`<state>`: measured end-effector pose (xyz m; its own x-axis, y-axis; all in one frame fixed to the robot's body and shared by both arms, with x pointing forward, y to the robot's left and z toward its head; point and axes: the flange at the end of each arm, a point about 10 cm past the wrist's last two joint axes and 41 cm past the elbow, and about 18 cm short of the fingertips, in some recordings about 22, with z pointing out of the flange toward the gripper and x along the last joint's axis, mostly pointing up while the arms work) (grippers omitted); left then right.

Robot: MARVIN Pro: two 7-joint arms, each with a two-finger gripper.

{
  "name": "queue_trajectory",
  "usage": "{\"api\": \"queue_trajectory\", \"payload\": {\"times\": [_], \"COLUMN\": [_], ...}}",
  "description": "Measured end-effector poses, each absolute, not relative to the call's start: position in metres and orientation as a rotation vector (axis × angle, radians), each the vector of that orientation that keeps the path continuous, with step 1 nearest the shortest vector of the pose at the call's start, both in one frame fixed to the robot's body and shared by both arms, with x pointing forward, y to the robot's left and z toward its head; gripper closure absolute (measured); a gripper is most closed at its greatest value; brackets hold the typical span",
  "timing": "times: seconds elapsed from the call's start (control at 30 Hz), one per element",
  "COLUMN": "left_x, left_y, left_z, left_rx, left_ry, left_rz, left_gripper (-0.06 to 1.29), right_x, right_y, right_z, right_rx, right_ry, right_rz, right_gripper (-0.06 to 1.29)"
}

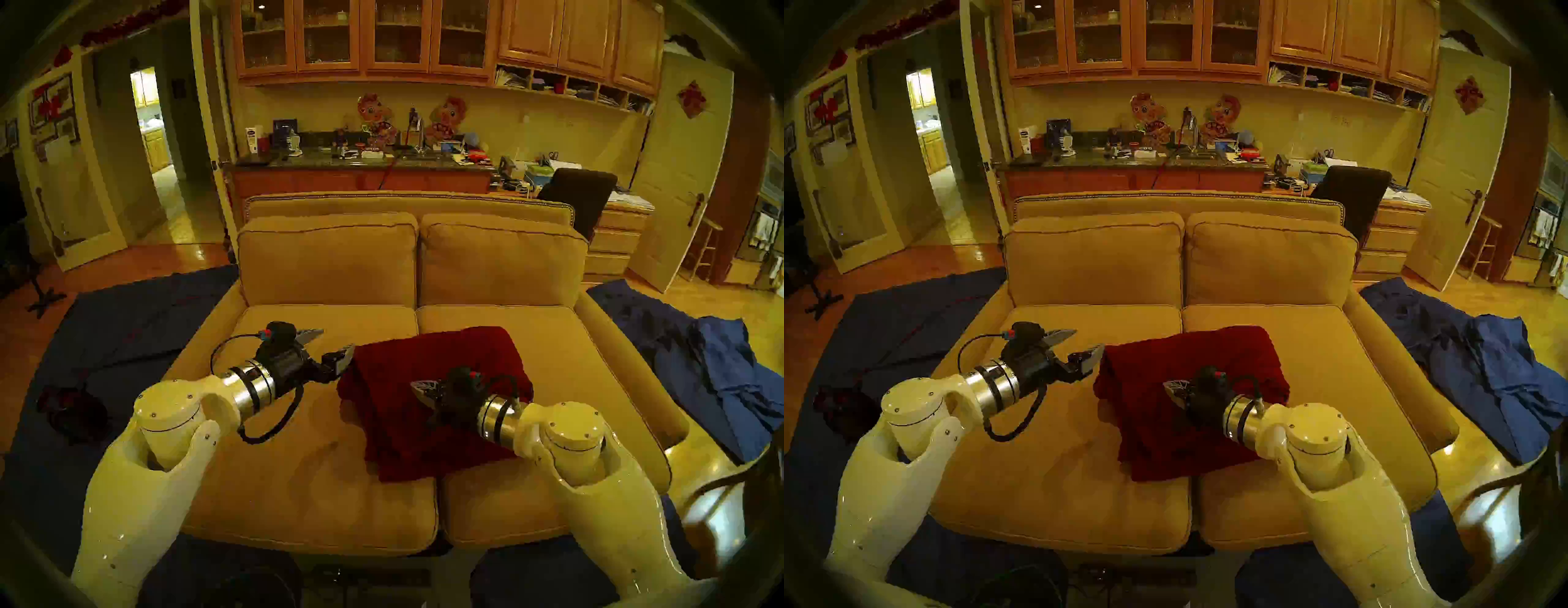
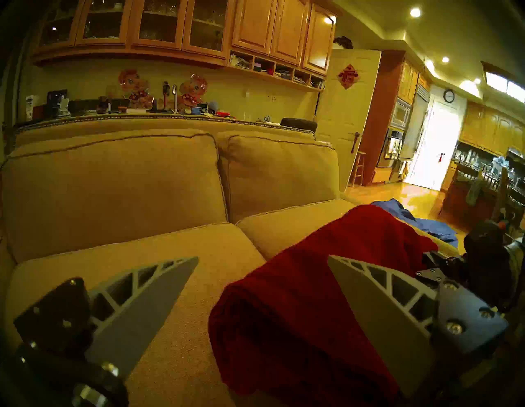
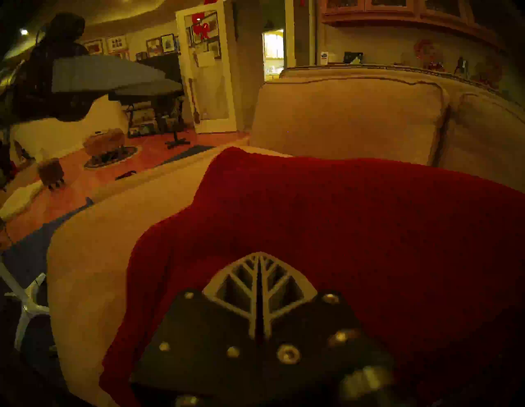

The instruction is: Fold the blanket in half twice

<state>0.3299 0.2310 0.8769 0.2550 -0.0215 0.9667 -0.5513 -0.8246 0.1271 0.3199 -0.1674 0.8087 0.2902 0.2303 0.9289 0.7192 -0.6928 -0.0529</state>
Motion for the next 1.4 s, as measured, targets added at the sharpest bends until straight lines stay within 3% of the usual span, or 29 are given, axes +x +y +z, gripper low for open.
{"api": "queue_trajectory", "payload": {"times": [0.47, 0.9, 1.4], "left_x": [0.330, 0.330, 0.330], "left_y": [0.231, 0.231, 0.231], "left_z": [0.877, 0.877, 0.877], "left_rx": [2.089, 2.089, 2.089], "left_ry": [-0.520, -0.520, -0.520], "left_rz": [1.598, 1.599, 1.599], "left_gripper": [0.00, 0.00, 0.00], "right_x": [0.315, 0.337, 0.333], "right_y": [-0.175, -0.201, -0.256], "right_z": [0.819, 0.912, 0.940], "right_rx": [-2.050, -1.843, -1.874], "right_ry": [-0.842, -0.737, -0.654], "right_rz": [-1.415, -1.716, -1.836], "right_gripper": [1.27, 1.27, 1.27]}}
